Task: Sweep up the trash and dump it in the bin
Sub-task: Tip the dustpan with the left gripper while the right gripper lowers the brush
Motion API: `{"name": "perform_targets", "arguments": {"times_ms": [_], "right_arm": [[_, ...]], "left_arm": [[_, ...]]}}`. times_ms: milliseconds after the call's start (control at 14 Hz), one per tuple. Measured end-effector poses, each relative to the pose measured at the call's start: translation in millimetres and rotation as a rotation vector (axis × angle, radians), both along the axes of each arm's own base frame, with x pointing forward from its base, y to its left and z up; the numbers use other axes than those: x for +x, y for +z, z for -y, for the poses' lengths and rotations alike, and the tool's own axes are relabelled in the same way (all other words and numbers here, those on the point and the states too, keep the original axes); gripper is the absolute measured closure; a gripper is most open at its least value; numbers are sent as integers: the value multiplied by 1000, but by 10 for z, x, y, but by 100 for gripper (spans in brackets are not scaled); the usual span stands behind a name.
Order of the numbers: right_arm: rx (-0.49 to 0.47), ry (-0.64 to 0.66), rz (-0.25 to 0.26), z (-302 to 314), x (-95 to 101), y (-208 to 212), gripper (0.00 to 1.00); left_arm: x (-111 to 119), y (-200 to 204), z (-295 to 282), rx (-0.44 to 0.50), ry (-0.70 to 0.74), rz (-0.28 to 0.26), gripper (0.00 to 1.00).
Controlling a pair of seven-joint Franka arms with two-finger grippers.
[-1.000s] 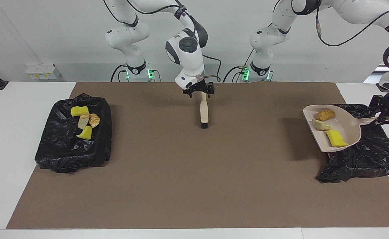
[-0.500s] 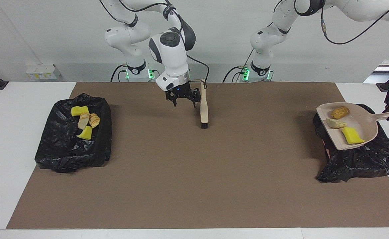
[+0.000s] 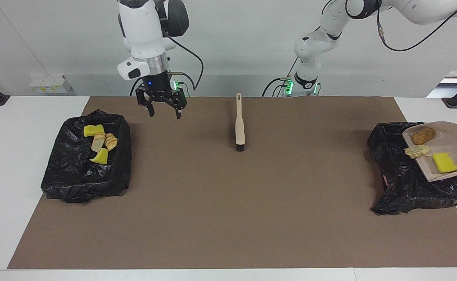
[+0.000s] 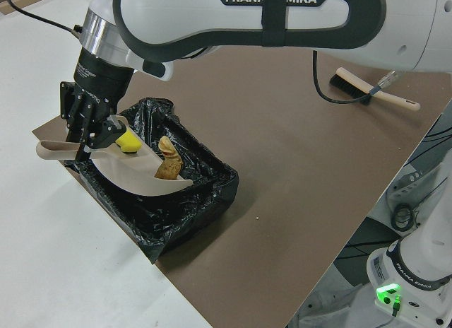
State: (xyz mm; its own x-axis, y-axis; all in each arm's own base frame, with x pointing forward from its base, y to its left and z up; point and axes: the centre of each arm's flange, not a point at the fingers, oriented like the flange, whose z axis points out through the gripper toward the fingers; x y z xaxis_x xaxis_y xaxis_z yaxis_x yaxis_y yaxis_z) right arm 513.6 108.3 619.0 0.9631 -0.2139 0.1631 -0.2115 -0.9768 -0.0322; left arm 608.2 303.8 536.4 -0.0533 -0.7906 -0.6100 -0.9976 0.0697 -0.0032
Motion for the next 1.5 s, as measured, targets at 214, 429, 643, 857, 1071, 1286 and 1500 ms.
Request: {"name": "perform_targets", "arguments": {"times_ms": [214, 429, 643, 857, 1071, 1286, 1500], "right_arm": [[-14, -41, -70, 210, -53, 342, 0], [-21, -62, -114, 315, 137, 530, 0], [-14, -91, -131, 471, 363, 562, 0], [-13, -106, -139, 556, 405, 536, 0], [-16, -112, -152, 588, 378, 485, 0], [-16, -132, -150, 694, 373, 441, 0], [-16, -132, -144, 699, 371, 402, 0]], "left_arm": [[93, 10, 215, 147, -28, -27, 69], [80, 53, 318, 274, -21, -20, 69], [-1, 151, 387, 318, -9, 0, 69], [-65, 275, 539, 335, 22, -2, 69], [-87, 211, 909, 387, 86, -3, 69], [-129, 164, 1047, 441, 91, -9, 69], [-192, 287, 988, 463, 97, -2, 69]]}}
